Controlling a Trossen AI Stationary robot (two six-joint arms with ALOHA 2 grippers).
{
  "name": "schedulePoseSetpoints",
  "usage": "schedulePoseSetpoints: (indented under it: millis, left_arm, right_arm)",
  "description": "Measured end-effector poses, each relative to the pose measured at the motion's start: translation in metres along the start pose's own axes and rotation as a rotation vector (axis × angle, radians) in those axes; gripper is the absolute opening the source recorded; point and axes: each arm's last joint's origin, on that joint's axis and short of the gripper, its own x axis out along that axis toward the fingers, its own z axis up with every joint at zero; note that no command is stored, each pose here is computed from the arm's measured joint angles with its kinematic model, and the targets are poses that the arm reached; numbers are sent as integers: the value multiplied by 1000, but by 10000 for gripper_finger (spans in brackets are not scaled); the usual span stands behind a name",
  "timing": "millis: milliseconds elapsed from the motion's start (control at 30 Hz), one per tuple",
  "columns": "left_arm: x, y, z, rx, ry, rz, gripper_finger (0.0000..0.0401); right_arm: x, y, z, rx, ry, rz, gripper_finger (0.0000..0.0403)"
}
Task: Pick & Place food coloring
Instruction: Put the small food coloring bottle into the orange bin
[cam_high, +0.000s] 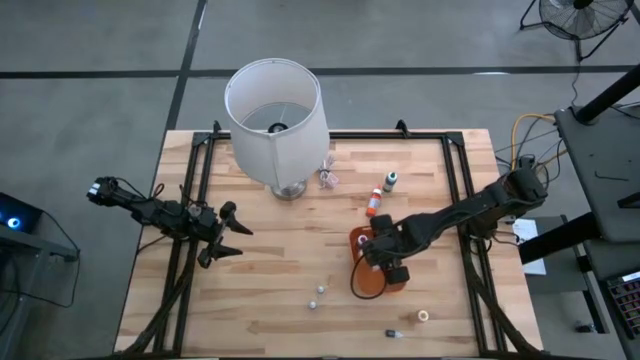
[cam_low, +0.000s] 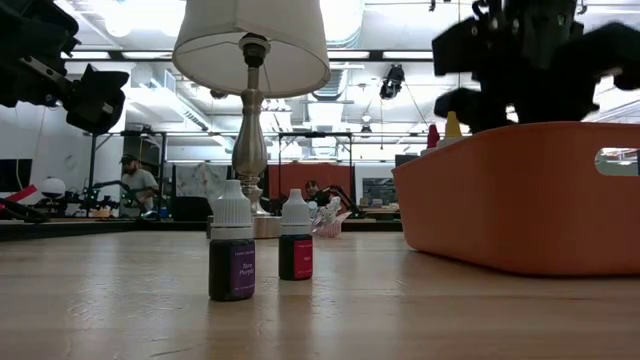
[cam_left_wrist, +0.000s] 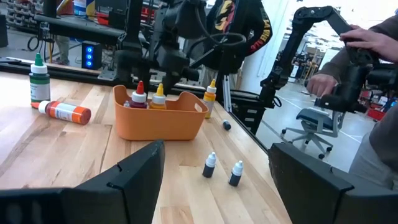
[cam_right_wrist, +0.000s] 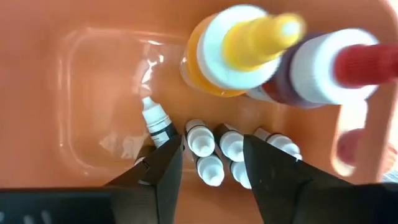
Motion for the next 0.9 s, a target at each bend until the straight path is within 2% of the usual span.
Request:
schedulePoseSetpoints:
  millis: [300,500,900]
  left_arm:
    - [0,0,0,0,0,0,259]
    - [0,0,0,0,0,0,258]
    - [0,0,0,0,-1,0,259]
  right_arm:
    - [-41,-2,8,41,-93,5,191]
    - [-72,0,13,126,-138,-2,217]
    - [-116,29,14,303,-147,37,270]
